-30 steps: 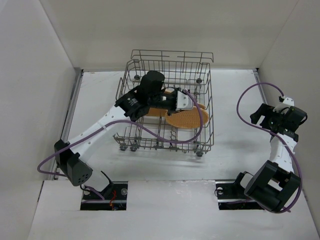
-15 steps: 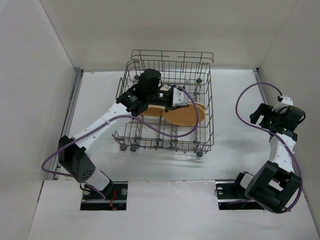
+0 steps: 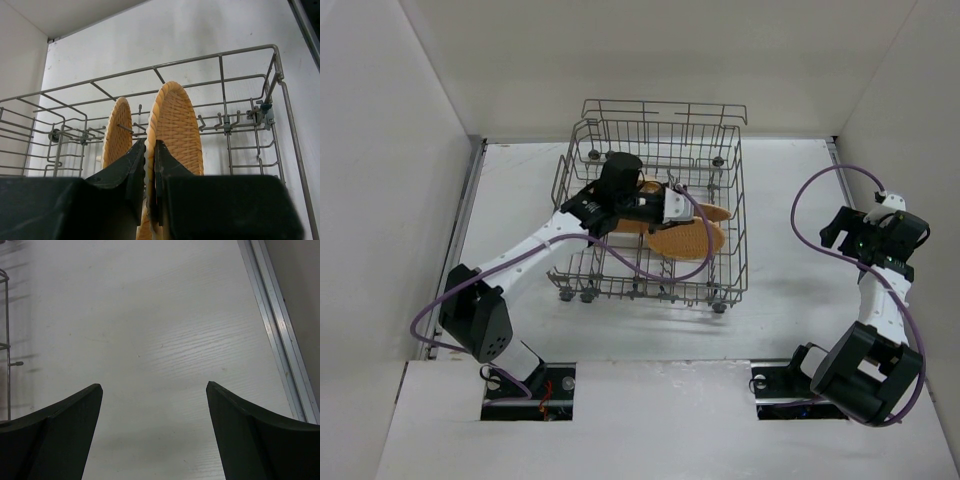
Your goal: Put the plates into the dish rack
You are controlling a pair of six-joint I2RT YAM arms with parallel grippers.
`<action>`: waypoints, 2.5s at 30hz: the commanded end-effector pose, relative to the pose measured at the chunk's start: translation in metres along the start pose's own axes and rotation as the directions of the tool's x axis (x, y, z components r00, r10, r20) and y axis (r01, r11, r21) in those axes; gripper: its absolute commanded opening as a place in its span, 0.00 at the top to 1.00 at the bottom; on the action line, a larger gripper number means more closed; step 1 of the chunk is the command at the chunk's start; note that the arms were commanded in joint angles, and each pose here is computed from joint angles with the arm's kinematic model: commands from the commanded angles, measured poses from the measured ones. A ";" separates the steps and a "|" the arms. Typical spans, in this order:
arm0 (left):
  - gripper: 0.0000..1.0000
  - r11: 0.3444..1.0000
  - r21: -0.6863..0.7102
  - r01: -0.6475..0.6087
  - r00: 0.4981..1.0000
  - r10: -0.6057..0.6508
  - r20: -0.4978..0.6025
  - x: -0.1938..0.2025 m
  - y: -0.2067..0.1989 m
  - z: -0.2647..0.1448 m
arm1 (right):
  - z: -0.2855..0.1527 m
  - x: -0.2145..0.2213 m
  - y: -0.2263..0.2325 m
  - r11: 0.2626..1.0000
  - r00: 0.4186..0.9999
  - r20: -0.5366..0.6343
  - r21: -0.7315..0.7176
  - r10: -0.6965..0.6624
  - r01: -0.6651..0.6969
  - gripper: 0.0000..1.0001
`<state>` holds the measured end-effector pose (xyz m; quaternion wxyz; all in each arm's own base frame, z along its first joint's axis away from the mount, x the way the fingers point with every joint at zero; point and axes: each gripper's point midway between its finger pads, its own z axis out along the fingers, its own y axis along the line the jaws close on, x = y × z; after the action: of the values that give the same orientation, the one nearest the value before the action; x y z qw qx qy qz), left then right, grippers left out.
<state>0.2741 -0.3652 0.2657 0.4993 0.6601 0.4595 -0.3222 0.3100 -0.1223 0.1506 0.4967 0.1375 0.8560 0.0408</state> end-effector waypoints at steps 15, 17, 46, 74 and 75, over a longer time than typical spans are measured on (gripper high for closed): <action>0.99 0.988 -0.027 -0.152 0.986 0.154 0.057 -0.005 -0.025 0.022 | 0.001 -0.017 0.002 1.000 0.998 0.051 -0.003 -0.029 0.029 0.09; 0.99 0.989 -0.019 -0.147 0.988 0.148 0.048 -0.001 -0.032 0.023 | 0.001 -0.017 0.002 0.999 0.998 0.052 -0.006 -0.033 0.033 0.09; 0.14 0.898 -0.402 -0.179 0.982 0.135 -0.134 -0.062 -0.014 -0.069 | -0.004 -0.017 0.016 0.995 0.996 0.063 -0.079 -0.062 0.067 0.09; 0.00 -0.247 -0.842 0.479 0.490 -0.721 0.490 0.240 0.090 -0.388 | 0.009 -0.004 0.024 0.987 0.987 -0.008 -0.025 -0.158 0.158 0.00; 0.00 -0.250 -0.839 0.483 0.476 -0.730 0.491 0.250 0.086 -0.385 | 0.012 -0.003 0.019 0.989 0.988 -0.024 -0.003 -0.150 0.150 0.00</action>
<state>0.4248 0.0744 0.1861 0.4753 -0.0977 0.8721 -0.0640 0.3136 -0.0929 0.1388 0.4834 0.0603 0.8728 0.0307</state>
